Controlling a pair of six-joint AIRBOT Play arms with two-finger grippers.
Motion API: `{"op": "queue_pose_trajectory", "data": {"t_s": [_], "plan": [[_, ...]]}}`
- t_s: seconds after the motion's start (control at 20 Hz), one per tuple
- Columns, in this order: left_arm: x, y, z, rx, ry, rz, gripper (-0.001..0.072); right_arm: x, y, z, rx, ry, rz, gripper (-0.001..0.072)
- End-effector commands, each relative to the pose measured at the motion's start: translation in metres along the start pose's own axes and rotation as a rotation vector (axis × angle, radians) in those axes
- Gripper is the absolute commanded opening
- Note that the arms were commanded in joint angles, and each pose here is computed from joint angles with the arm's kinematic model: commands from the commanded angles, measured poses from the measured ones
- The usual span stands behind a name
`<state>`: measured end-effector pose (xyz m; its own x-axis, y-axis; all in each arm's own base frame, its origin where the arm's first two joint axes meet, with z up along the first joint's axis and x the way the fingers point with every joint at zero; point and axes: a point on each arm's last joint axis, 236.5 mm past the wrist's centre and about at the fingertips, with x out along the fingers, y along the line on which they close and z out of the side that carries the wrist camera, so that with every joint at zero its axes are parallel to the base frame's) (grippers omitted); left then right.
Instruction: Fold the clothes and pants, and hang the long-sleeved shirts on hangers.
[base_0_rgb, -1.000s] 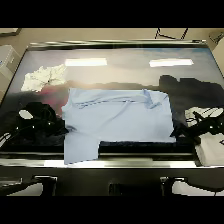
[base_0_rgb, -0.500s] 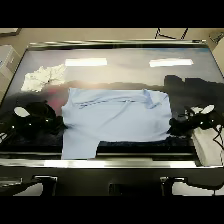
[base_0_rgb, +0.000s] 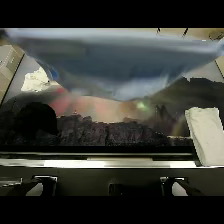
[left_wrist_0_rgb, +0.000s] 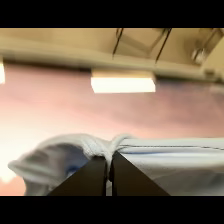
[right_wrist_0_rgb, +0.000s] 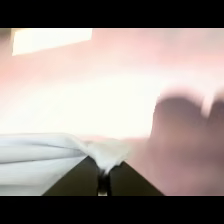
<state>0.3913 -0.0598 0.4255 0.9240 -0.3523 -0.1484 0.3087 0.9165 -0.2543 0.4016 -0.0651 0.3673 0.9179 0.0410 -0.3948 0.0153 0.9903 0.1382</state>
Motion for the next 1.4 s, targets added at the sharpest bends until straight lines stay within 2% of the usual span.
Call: {"op": "queue_pose_trajectory", "data": {"t_s": [0.0,0.25,0.45,0.55,0.65,0.85,1.0,1.15,1.25,1.35], "plan": [[-0.122,-0.082,0.110,0.188,-0.361,-0.046,0.0019,-0.159,0.053,0.090,-0.172,-0.409,-0.057,0.0048],[-0.192,-0.120,0.123,0.245,-0.489,-0.063,0.0018,-0.253,0.066,0.095,-0.162,-0.585,-0.151,0.0048],[-0.207,-0.123,0.143,0.242,-0.594,-0.057,0.0017,-0.272,0.068,0.111,-0.159,-0.683,-0.160,0.0048],[-0.188,-0.114,0.135,0.234,-0.535,-0.052,0.0017,-0.255,0.064,0.107,-0.147,-0.635,-0.153,0.0048],[-0.144,-0.095,0.106,0.193,-0.365,-0.054,0.0017,-0.202,0.047,0.076,-0.082,-0.421,-0.139,0.0048],[-0.011,-0.014,-0.045,-0.022,0.226,-0.039,0.0018,-0.044,0.000,-0.090,0.109,0.449,-0.085,0.0046],[0.071,0.039,-0.201,-0.231,0.588,-0.015,0.0018,0.069,-0.004,-0.200,0.114,0.812,-0.036,0.0045],[0.117,0.071,-0.345,-0.401,0.810,0.045,0.0019,0.154,-0.008,-0.296,0.191,0.986,-0.106,0.0047],[0.149,0.088,-0.388,-0.501,0.814,0.077,0.0019,0.203,-0.004,-0.329,0.288,0.985,-0.110,0.0047],[0.183,0.108,-0.392,-0.549,0.730,0.111,0.0019,0.249,-0.001,-0.326,0.351,0.850,-0.074,0.0048]]}}
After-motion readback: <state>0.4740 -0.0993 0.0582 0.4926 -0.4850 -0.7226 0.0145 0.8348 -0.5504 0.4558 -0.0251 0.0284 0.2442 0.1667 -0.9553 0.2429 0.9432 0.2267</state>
